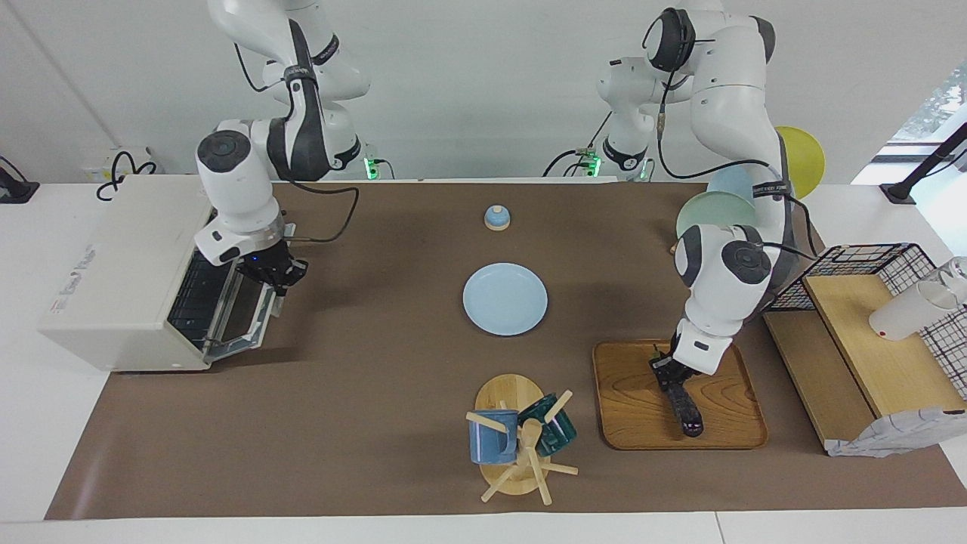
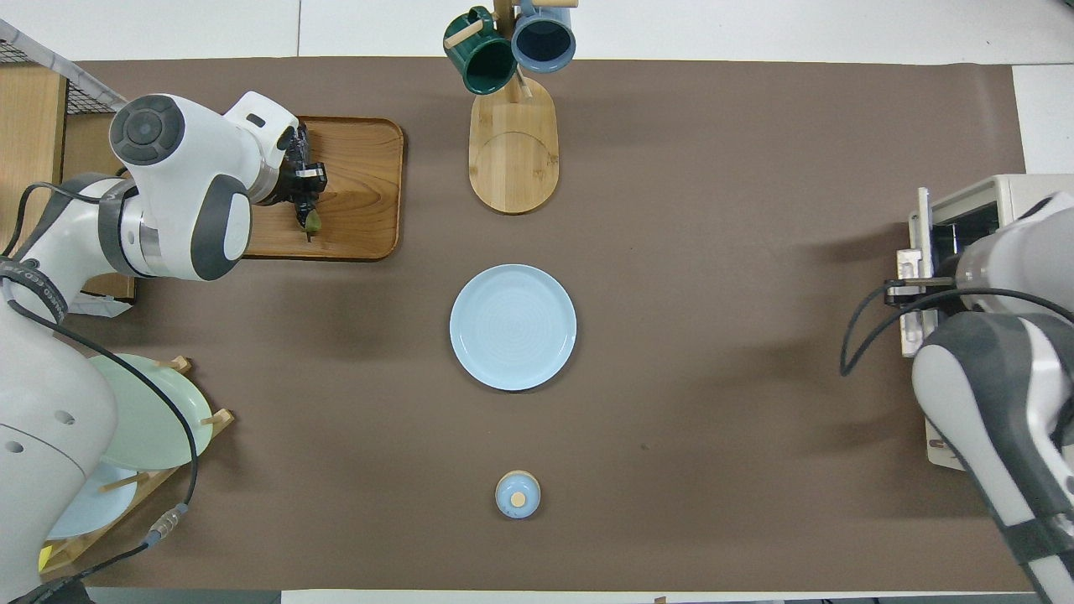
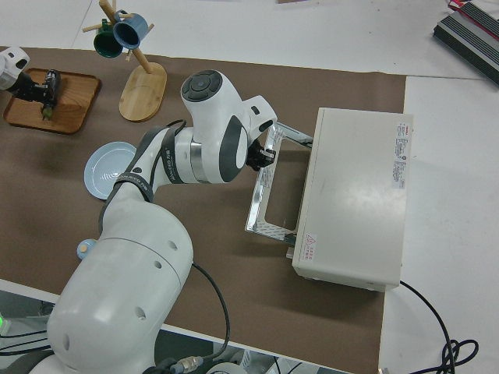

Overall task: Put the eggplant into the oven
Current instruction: 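Grasp the eggplant with the left gripper while the right gripper pulls the oven door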

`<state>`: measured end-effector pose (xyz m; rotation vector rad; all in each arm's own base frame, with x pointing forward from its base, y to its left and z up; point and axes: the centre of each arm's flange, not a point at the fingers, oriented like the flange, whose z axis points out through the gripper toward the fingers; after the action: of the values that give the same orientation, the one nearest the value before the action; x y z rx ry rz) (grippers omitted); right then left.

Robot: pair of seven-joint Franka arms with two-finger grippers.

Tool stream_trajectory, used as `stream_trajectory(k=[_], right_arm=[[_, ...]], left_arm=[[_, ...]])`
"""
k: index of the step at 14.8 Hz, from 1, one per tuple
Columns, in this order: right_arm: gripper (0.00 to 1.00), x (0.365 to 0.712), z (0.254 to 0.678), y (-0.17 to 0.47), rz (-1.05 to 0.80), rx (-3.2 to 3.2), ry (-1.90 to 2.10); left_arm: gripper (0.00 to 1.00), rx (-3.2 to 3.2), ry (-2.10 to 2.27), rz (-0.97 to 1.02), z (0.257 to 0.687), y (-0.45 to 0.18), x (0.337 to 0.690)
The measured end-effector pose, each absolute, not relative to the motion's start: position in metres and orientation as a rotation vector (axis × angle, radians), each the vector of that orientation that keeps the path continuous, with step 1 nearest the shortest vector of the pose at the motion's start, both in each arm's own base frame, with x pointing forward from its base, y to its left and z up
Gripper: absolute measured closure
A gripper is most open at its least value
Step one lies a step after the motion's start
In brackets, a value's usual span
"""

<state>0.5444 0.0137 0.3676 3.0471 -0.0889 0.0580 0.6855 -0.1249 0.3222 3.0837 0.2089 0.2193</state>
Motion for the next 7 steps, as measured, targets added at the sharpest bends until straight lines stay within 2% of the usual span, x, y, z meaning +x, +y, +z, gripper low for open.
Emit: stream_trajectory(k=[3,7], right_arm=[[0.99,0.545,0.341,0.019,0.064,3.065,-0.094],[0.99,0.547,0.329,0.02,0.057,3.099,-0.145]], left_arm=[[0.72,3.098,0.174,0.145,0.371,-0.14,0.671],[0.72,3.083,0.105,-0.02,0.45,-0.199,0.614]])
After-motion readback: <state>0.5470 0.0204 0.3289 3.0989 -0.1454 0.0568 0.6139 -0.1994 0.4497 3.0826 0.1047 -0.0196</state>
